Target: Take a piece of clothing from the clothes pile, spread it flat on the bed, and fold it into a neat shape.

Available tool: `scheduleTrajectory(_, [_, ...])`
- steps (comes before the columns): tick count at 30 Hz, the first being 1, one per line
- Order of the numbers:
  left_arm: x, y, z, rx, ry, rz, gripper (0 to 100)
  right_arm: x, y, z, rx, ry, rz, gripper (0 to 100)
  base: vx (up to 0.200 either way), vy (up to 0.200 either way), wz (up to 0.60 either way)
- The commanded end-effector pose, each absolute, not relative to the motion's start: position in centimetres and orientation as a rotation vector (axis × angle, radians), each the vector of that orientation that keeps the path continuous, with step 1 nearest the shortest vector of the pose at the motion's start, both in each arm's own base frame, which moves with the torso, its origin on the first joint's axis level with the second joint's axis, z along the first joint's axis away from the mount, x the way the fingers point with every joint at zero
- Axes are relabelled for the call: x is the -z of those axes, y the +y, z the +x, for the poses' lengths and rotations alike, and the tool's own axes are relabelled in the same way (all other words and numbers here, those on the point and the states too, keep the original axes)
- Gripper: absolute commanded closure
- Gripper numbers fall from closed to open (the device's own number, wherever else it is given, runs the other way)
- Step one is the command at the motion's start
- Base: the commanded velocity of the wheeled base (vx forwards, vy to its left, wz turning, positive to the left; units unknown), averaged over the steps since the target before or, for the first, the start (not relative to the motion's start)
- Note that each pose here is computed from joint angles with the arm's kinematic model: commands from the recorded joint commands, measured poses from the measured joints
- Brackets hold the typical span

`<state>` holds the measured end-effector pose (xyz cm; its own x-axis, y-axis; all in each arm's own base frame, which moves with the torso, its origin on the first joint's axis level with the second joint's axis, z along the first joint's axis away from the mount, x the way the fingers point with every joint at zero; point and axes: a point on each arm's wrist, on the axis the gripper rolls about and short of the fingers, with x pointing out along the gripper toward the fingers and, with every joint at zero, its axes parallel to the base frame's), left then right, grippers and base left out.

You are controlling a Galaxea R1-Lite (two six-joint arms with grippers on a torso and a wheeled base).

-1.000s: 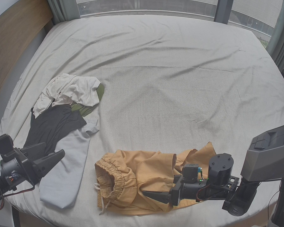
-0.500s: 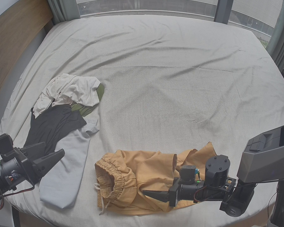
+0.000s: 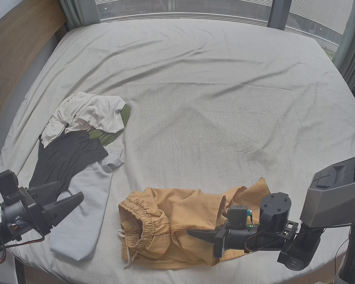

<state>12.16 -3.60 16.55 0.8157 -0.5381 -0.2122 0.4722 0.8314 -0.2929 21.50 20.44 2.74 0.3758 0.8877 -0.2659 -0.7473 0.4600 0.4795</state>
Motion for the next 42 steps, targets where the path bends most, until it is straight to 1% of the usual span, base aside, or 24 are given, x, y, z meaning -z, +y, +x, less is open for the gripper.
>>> scheduleTrajectory(1, [-14.8, -3.5, 11.9, 0.567, 0.357, -0.181, 0, -5.3, 18.5, 19.8, -1.047, 0.499, 0.33, 100, 0.0, 0.0, 0.0])
scheduleTrajectory(4, [-14.3, -3.6, 12.1, 0.572, 0.386, -0.162, 0, -5.9, 16.9, 19.4, -1.012, 0.492, 0.336, 100, 0.0, 0.0, 0.0])
scheduleTrajectory(9, [-14.2, -4.1, 14.0, 0.563, 0.445, -0.218, 0, -6.8, 14.8, 18.8, -0.965, 0.478, 0.347, 100, 0.0, 0.0, 0.0])
scheduleTrajectory(14, [-14.4, -5.4, 14.7, 0.66, 0.506, -0.312, 0, -7.6, 13.4, 18.5, -0.93, 0.449, 0.357, 100, 0.0, 0.0, 0.0])
scheduleTrajectory(19, [-14.7, -6.8, 16.2, 0.709, 0.525, -0.373, 0, -7.9, 12.3, 18.5, -0.894, 0.435, 0.367, 100, 0.0, 0.0, 0.0])
scheduleTrajectory(28, [-12.3, -8.9, 18.5, 0.753, 0.572, -0.354, 0, -8.1, 10.7, 18.8, -0.829, 0.417, 0.381, 100, 0.0, 0.0, 0.0])
scheduleTrajectory(37, [-11.0, -10.6, 18.4, 0.802, 0.638, -0.337, 0, -8.0, 9.8, 18.9, -0.813, 0.427, 0.391, 100, 0.0, 0.0, 0.0])
scheduleTrajectory(42, [-10.1, -10.9, 18.6, 0.787, 0.672, -0.323, 0, -7.9, 9.7, 18.6, -0.81, 0.437, 0.391, 100, 0.0, 0.0, 0.0])
